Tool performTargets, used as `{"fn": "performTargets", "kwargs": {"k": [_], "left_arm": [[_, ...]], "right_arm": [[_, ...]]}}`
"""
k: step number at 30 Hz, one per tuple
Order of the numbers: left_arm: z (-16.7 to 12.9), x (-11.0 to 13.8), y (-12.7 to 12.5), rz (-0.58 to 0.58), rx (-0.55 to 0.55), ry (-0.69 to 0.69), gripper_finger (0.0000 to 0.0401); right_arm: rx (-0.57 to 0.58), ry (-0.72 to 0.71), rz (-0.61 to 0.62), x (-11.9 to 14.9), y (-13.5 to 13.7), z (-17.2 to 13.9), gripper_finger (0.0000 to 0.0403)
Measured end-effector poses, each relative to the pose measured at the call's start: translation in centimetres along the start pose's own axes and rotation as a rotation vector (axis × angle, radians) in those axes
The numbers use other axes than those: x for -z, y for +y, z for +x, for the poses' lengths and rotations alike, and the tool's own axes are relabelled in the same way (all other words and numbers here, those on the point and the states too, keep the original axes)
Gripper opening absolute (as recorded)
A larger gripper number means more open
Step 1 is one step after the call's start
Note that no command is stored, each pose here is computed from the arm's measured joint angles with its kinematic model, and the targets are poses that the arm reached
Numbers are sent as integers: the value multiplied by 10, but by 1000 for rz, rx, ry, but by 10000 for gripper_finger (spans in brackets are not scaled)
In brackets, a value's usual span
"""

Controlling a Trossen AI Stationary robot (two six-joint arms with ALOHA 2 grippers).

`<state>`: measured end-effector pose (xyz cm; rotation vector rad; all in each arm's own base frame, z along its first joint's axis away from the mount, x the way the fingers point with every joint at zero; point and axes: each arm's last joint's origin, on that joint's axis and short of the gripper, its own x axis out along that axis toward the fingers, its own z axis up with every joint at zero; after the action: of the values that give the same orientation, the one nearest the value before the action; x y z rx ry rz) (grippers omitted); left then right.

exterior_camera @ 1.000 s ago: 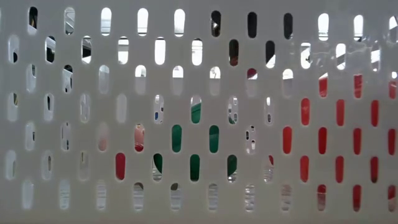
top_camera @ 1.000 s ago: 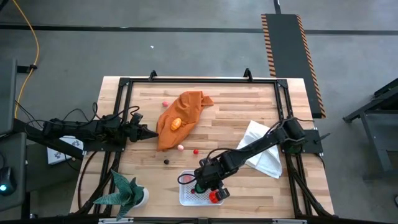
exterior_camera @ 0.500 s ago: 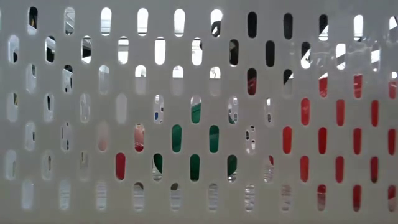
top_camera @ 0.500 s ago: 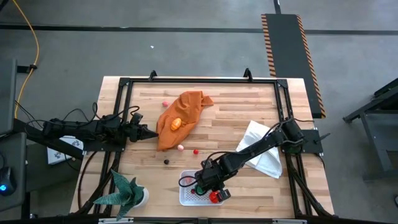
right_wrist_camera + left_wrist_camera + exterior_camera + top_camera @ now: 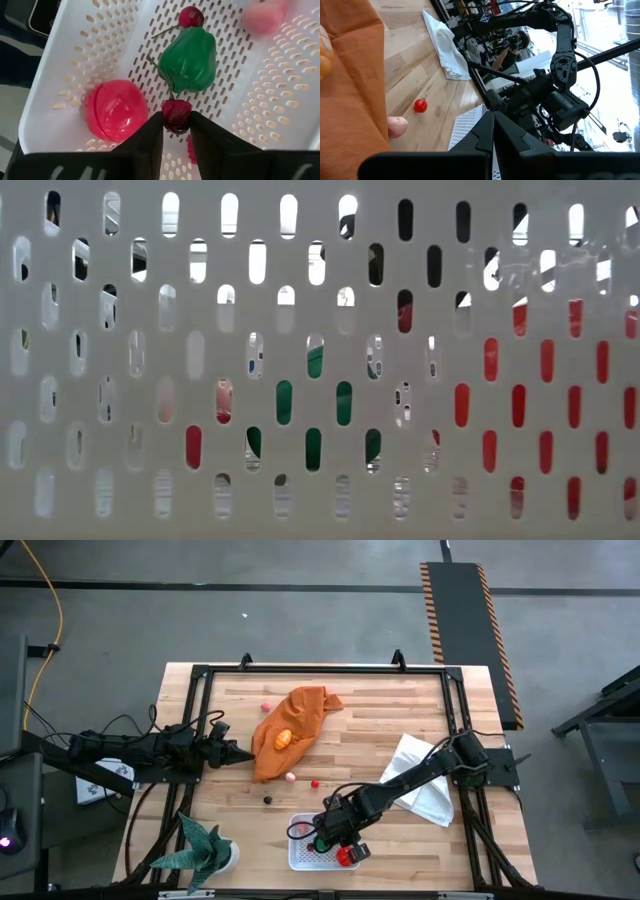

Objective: Pick and placing Produce into tupperware
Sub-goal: Put the bottom red cherry into the white bin, then put the yellow pumpkin into the white bin

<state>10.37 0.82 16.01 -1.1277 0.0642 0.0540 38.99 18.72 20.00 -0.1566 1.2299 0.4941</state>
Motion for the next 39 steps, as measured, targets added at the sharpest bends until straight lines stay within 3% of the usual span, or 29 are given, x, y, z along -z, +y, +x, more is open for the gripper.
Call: {"fn": "performTargets", "kwargs": {"k": [11,18,27,34,39], "left_arm": [[0,0,0,0,0,0,1],[0,0,0,0,0,0,1],[0,0,0,0,1,-1,1],[0,0,0,0,1,0,1],[0,0,0,0,1,0,1]], "right_arm": [[-14,-5,0,-1,0,0,131],[-33,4,-12,-4,0,-8,134],[-49,-178,-12,-25,-11,-82,134],[-12,-355,-34,-19,-17,-147,130],[81,-431,2,-8,-28,-185,94]]}}
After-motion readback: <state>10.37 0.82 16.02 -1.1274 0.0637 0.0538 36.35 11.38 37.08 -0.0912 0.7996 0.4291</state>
